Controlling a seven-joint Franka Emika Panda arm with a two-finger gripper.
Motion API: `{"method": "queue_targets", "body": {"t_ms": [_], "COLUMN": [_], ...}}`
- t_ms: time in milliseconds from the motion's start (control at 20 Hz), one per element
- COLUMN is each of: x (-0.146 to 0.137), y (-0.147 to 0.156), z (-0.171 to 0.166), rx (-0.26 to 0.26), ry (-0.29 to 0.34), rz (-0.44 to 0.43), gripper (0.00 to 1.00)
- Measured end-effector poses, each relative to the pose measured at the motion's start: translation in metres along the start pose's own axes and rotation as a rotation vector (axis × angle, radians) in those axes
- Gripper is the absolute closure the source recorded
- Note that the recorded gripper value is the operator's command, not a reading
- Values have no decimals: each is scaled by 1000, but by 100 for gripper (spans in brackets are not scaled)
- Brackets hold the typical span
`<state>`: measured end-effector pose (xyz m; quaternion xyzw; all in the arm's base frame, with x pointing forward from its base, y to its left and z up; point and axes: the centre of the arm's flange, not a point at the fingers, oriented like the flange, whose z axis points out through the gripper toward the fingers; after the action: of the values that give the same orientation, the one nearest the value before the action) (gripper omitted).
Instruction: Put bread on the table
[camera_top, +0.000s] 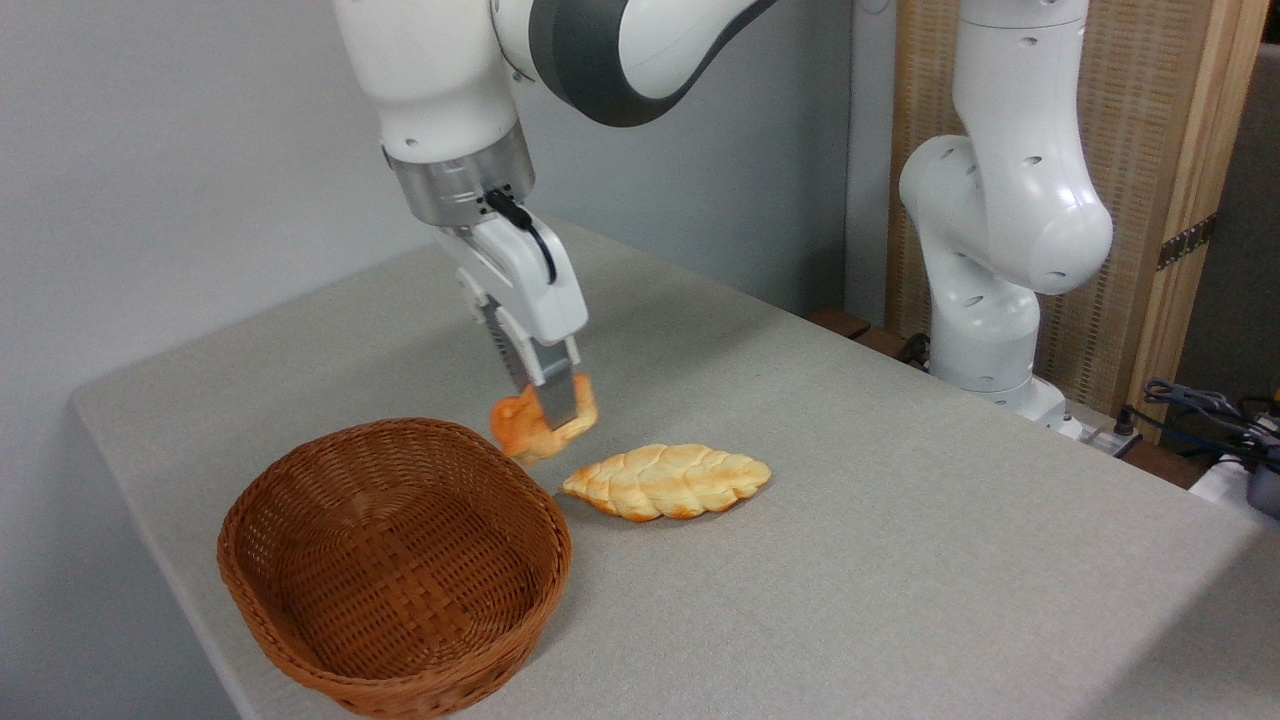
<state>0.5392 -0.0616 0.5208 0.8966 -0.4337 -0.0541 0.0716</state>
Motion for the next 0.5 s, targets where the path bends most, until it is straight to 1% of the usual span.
{"method": "queue_targets", "body": {"t_ms": [50,100,200,250,500], "x": [-1,0,3,6,30], "y": [3,6,13,17,44], "z": [4,8,17,24,61], "rx": [-17,-33,-52,-60,-100], "ry": [-17,-32,-54,-66,-134], "rz": [3,7,20,31,95], "gripper": [24,12,2,1,0]}}
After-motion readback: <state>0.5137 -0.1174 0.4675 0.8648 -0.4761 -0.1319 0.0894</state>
